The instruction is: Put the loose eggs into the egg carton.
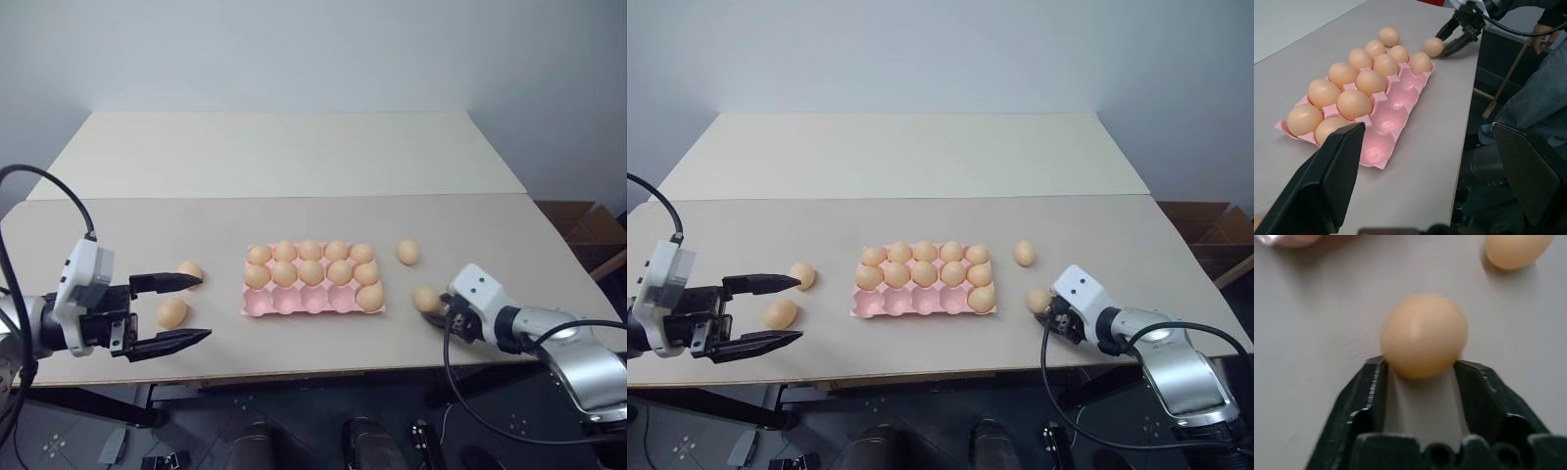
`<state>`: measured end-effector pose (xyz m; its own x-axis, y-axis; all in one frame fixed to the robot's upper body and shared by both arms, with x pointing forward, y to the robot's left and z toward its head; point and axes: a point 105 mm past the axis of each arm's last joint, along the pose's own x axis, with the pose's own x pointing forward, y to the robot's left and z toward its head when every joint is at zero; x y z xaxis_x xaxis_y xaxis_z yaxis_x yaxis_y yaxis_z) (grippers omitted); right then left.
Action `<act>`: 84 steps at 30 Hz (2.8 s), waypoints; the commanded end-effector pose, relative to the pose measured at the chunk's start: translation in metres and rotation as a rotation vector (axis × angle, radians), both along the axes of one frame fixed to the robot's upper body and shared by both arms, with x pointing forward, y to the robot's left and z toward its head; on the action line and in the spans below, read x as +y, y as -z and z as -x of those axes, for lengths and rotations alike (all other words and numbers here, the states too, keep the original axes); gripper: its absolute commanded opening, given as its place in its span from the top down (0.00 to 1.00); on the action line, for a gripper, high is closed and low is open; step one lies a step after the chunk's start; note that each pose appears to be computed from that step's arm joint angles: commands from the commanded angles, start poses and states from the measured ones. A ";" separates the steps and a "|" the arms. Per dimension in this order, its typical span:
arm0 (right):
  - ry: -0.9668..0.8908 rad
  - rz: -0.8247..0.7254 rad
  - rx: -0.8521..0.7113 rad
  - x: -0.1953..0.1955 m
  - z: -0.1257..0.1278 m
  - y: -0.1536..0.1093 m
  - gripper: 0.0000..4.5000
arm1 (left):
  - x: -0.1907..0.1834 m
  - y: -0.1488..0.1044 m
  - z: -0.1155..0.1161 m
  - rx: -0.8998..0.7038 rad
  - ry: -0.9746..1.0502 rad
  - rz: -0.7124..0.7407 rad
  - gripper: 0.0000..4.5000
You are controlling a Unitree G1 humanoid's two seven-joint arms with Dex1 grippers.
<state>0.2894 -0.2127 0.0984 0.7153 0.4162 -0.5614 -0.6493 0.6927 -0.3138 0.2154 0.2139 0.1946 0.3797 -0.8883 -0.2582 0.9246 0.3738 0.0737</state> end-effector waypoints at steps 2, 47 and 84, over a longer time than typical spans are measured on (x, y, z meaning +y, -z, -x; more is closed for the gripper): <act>-0.003 -0.005 -0.043 0.002 -0.001 -0.013 0.70 | 0.000 -0.008 0.001 -0.035 -0.005 -0.019 0.00; -0.165 -0.053 -0.051 0.037 -0.007 -0.008 0.42 | 0.001 -0.008 0.001 -0.051 -0.007 -0.034 0.00; -0.334 -0.278 -0.280 0.115 -0.003 -0.099 0.01 | -0.002 -0.032 -0.005 -0.094 -0.005 0.116 0.00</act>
